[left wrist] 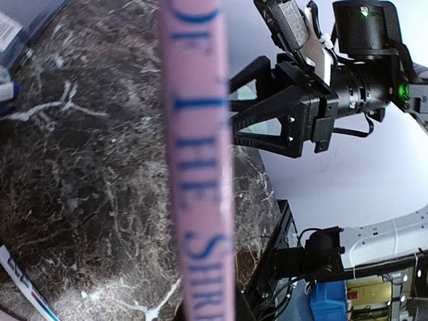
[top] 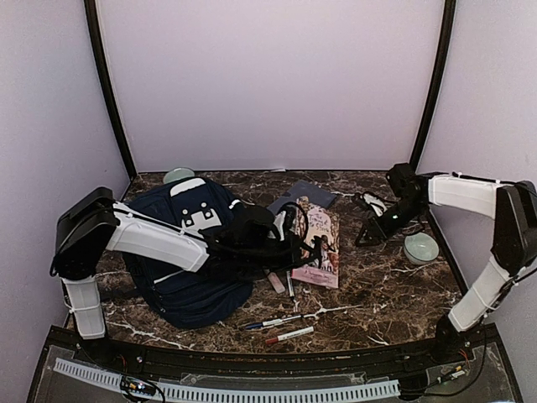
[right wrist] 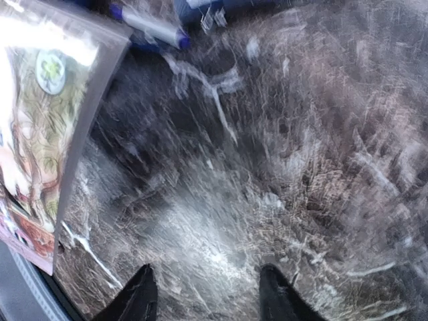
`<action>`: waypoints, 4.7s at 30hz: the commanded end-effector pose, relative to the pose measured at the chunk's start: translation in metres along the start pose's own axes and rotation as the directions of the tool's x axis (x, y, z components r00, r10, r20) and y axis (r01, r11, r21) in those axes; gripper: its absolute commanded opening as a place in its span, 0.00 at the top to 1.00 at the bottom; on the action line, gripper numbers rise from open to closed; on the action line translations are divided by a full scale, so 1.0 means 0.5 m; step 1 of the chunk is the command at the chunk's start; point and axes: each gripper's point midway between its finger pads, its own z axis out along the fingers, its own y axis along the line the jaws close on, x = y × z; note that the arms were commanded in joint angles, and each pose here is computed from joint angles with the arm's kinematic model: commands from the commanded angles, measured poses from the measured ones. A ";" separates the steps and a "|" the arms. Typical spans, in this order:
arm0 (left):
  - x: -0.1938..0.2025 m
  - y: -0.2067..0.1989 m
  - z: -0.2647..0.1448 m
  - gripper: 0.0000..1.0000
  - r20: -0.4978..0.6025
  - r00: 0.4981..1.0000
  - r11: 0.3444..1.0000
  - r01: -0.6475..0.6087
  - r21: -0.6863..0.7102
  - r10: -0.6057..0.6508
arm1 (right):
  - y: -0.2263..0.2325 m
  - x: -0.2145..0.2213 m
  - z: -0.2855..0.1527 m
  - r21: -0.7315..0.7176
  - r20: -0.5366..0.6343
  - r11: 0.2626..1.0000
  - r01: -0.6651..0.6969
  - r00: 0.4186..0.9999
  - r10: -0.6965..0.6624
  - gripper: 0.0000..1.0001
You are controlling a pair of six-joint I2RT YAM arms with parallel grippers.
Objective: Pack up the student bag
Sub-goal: Pass from the left arm to the right, then pick up the largest pocket of the bag from the student bag.
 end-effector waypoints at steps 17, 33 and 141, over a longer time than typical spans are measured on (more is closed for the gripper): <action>-0.131 -0.346 -0.283 0.99 0.446 0.759 0.753 -0.612 0.241 0.474 | 0.368 -0.203 -0.354 -0.402 0.646 0.747 0.530 0.742 -0.179 0.01; -0.156 -0.339 -0.323 1.00 0.518 0.734 0.775 -0.602 0.195 0.440 | 0.520 -0.167 -0.324 -0.594 0.595 0.548 0.589 0.780 -0.194 0.24; 0.048 0.289 -0.348 0.76 -0.639 0.697 0.347 -0.717 -0.605 0.326 | 0.348 -0.087 -0.119 -0.292 0.413 0.870 0.398 0.873 -0.260 1.00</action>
